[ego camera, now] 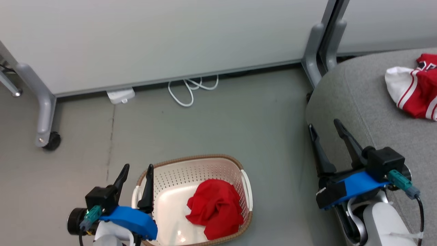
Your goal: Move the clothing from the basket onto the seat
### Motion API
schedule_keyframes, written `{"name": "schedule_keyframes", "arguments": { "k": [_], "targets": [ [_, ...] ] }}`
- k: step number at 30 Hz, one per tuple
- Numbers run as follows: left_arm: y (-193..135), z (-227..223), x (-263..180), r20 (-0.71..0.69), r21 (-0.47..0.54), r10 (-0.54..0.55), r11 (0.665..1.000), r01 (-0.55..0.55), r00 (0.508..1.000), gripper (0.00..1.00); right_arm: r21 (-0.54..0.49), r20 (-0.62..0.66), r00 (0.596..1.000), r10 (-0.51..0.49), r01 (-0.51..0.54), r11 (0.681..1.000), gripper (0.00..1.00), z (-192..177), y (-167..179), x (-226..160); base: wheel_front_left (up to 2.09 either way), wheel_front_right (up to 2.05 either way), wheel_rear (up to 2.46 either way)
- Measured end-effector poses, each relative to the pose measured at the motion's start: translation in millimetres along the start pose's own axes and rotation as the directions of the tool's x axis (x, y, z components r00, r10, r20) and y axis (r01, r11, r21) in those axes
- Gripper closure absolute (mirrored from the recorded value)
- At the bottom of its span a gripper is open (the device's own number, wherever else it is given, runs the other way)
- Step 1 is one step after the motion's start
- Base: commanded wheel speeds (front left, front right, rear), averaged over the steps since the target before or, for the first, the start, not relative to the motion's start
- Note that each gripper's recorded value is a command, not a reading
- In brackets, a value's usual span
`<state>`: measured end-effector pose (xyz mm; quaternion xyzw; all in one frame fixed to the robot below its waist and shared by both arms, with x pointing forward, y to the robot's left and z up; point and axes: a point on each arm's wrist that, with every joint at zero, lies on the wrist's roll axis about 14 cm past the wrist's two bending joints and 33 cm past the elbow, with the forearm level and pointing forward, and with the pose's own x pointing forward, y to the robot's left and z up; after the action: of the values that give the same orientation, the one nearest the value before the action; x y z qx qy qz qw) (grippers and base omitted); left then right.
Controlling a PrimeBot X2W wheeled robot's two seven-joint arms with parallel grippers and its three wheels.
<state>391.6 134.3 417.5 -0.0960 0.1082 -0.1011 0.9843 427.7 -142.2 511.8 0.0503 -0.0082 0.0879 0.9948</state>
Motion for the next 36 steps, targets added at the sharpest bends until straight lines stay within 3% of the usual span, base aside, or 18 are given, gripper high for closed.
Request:
{"name": "schedule_keyframes", "arguments": {
  "k": [4, 7, 14, 24, 28, 33, 34, 35, 36],
  "targets": [
    [-15.6, -40.4, 29.4, -0.142, 0.029, -0.089, 0.995, 0.094, 0.986, 0.0, -0.001, -0.017, 1.0, -0.005, 0.005, 1.0, 0.0, -11.8, -7.7, 21.6, 0.0, 0.0, 0.0],
    [-26.6, -82.0, 44.5, -0.291, 0.063, -0.17, 0.979, 0.196, 0.941, 0.0, 0.003, -0.042, 0.999, -0.018, 0.018, 1.0, 0.0, -27.5, -16.7, 35.3, 0.0, 0.0, 0.0],
    [-39.3, -172.5, 62.9, -0.563, 0.071, -0.288, 0.917, 0.392, 0.775, 0.0, 0.009, -0.116, 0.99, -0.075, 0.076, 0.997, 0.0, -76.6, -46.2, 49.3, 0.0, 0.0, 0.0],
    [-51.8, -276.6, 79.0, -0.752, 0.0, -0.379, 0.818, 0.575, 0.539, 0.0, -0.007, -0.252, 0.953, -0.166, 0.17, 0.985, 0.0, -145.5, -87.0, 36.3, 0.0, 0.0, 0.0],
    [-56.2, -299.1, 93.9, -0.761, -0.021, -0.384, 0.82, 0.571, 0.523, 0.0, -0.02, -0.297, 0.934, -0.2, 0.203, 0.979, 0.0, -163.6, -98.9, 25.3, 0.0, 0.0, 0.0],
    [-63.2, -319.9, 110.7, -0.762, -0.047, -0.372, 0.849, 0.527, 0.53, 0.0, -0.032, -0.333, 0.918, -0.216, 0.218, 0.975, 0.0, -178.5, -106.3, 18.8, 0.0, 0.0, 0.0],
    [-62.5, -321.8, 113.0, -0.764, -0.046, -0.363, 0.855, 0.517, 0.534, 0.32, -0.033, -0.334, 0.917, -0.216, 0.218, 0.975, 0.0, -179.2, -106.7, 19.1, 0.0, 0.0, 0.0],
    [-61.9, -323.0, 114.9, -0.763, -0.044, -0.36, 0.857, 0.513, 0.537, 1.0, -0.034, -0.336, 0.917, -0.216, 0.217, 0.975, 0.0, -180.0, -106.9, 18.5, 0.0, 0.0, 0.0],
    [-61.6, -323.7, 115.7, -0.762, -0.044, -0.358, 0.86, 0.509, 0.539, 1.0, -0.034, -0.34, 0.915, -0.216, 0.217, 0.975, 0.0, -180.9, -106.8, 17.8, 0.0, 0.0, 0.0]
  ]
}}
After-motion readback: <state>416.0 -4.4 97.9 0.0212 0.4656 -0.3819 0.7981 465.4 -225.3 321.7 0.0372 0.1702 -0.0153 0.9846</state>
